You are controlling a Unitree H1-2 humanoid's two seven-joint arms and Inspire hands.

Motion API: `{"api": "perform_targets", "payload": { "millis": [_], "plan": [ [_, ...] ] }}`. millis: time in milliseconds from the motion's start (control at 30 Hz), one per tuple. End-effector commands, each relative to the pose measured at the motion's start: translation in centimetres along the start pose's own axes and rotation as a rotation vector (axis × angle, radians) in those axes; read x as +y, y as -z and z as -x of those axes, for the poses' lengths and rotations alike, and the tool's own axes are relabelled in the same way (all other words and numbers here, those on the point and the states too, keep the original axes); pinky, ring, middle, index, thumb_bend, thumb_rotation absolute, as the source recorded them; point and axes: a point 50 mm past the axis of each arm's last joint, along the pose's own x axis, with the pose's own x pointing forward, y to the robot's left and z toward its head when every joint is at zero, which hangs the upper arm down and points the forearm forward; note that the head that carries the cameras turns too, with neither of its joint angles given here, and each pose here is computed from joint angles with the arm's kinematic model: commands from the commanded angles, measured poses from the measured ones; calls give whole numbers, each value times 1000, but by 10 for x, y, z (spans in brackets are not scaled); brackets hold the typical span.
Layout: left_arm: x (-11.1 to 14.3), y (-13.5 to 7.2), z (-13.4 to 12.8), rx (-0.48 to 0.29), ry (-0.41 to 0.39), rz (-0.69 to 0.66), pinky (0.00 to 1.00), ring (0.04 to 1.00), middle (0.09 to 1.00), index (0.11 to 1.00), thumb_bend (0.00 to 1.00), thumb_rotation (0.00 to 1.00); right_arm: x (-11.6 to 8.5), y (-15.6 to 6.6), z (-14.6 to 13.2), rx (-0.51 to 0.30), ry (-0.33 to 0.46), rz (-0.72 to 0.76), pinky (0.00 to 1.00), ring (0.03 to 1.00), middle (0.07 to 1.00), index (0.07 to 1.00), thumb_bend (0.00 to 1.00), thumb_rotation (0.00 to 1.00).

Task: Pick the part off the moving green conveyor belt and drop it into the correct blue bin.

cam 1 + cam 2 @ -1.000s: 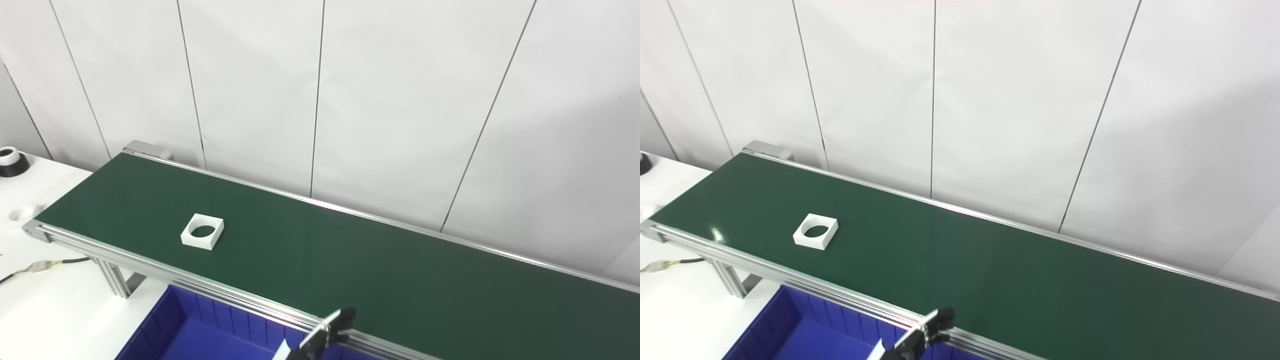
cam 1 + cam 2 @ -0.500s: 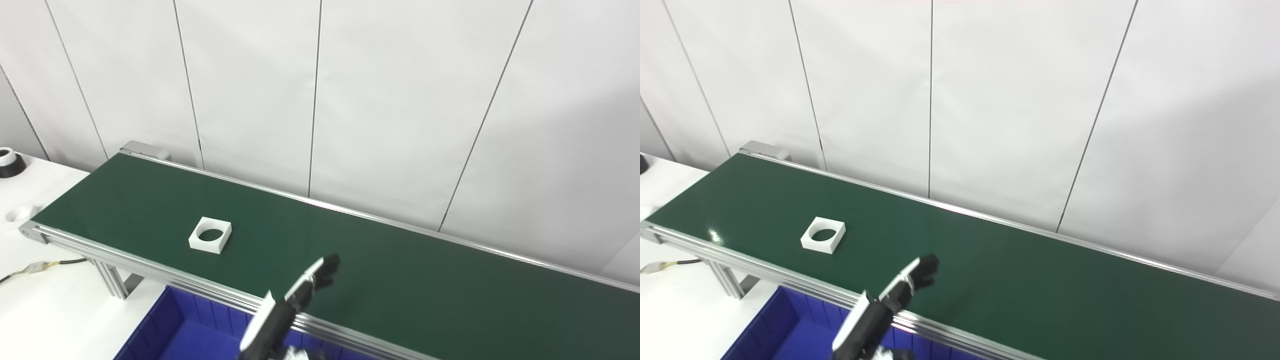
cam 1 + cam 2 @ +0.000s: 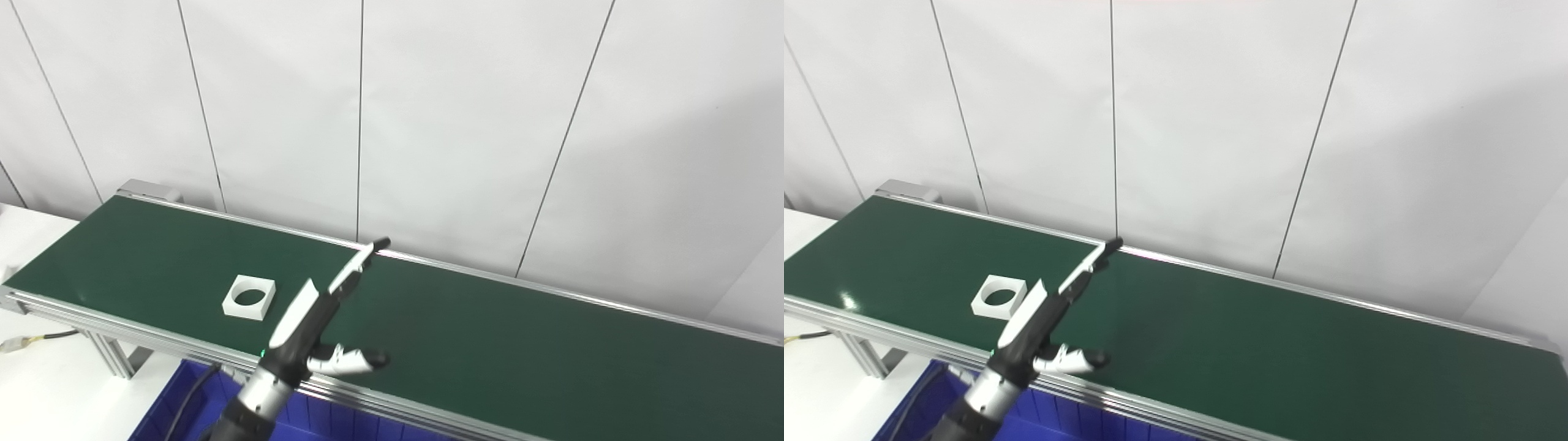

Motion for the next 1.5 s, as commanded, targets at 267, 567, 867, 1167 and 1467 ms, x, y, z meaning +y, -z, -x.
{"api": "perform_targets", "payload": {
  "millis": [267, 567, 867, 1167, 1467],
  "plan": [
    [41, 19, -42, 46, 50, -128, 980, 1000, 1000, 994, 749, 668, 0, -17, -8, -109, -21, 0, 1000, 1000, 1000, 1000, 753, 957],
    [58, 36, -71, 105, 98, -241, 938, 991, 1000, 988, 785, 513, -1, -20, -9, -120, -24, -11, 1000, 1000, 1000, 1000, 749, 952],
    [71, 56, -84, 218, 182, -347, 892, 984, 1000, 992, 840, 452, -1, -22, -9, -128, -28, -9, 1000, 1000, 1000, 1000, 746, 955],
    [82, 75, -89, 331, 294, -510, 936, 999, 1000, 987, 906, 396, -3, -22, -11, -130, -30, -5, 1000, 999, 1000, 1000, 728, 962],
    [89, 91, -85, 387, 356, -601, 994, 998, 1000, 970, 917, 278, -4, -22, -11, -127, -36, -11, 1000, 999, 1000, 1000, 722, 936]
  ]
}}
